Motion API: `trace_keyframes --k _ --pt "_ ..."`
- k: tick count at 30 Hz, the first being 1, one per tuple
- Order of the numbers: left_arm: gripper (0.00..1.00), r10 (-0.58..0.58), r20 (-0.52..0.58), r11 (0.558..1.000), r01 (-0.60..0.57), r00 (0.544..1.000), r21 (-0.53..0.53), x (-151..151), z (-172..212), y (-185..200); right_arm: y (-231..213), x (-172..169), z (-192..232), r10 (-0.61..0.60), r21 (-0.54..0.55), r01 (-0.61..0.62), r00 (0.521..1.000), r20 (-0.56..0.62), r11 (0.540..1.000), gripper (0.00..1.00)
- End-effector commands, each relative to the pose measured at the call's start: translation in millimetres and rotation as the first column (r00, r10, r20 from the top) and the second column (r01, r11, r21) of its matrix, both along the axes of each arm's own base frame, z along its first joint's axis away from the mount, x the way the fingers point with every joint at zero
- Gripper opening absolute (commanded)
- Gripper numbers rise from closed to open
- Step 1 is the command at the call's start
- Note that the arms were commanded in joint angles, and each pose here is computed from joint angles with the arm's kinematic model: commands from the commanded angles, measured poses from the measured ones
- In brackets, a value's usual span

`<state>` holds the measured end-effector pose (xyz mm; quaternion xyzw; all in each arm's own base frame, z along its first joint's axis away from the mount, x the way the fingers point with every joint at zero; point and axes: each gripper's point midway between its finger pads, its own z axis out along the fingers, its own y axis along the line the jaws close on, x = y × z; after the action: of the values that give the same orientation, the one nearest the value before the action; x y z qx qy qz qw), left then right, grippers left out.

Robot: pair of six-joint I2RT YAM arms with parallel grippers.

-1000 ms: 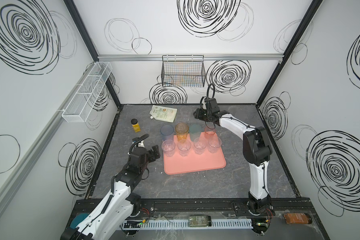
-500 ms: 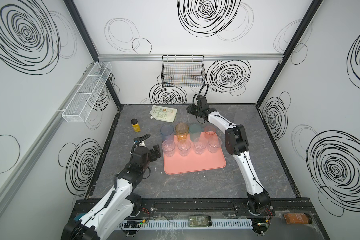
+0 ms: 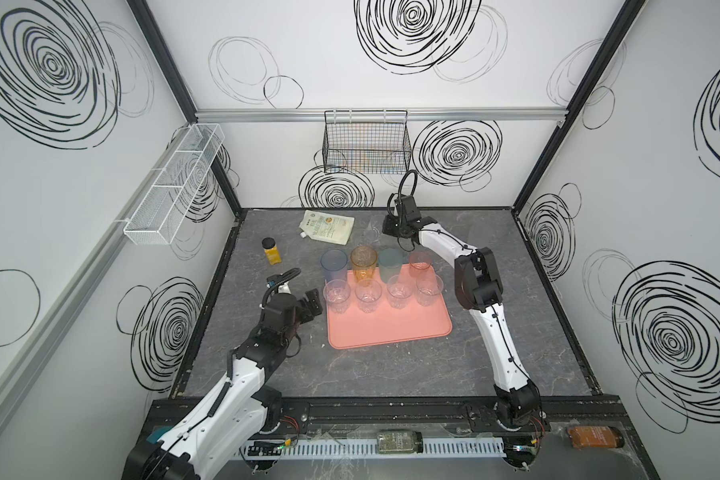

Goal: Place the glasses into the tray
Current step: 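Move the right gripper to a clear glass by the sugar pouch and grasp it, then carry the clear glass over the tray toward its near edge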

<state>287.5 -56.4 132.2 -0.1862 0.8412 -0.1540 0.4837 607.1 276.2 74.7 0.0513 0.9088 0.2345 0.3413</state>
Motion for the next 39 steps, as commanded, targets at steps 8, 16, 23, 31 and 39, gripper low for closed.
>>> trace_keyframes --k 8,16,23,31,39 --pt "0.96 0.01 0.073 1.0 -0.01 0.997 -0.008 -6 30 -3 -31 -26 118 0.002 0.037 -0.006 0.995 0.098 0.999 0.08" --pt "0.97 -0.031 0.131 1.0 0.03 0.991 0.007 -16 63 -13 -66 -94 164 -0.019 0.081 0.008 0.991 0.136 0.997 0.07" --pt "0.98 -0.07 0.144 0.997 0.067 0.987 0.025 -26 81 -15 -72 -190 177 0.031 0.066 -0.041 0.989 0.148 0.997 0.07" --pt "0.96 -0.044 0.043 0.994 0.04 0.998 0.101 -33 63 1 1 -332 124 0.251 -0.109 -0.245 0.967 0.048 0.963 0.08" --pt "0.96 0.147 0.053 0.986 -0.151 0.988 0.071 -32 61 51 61 -389 94 0.366 -0.279 -0.351 0.93 0.004 0.894 0.08"
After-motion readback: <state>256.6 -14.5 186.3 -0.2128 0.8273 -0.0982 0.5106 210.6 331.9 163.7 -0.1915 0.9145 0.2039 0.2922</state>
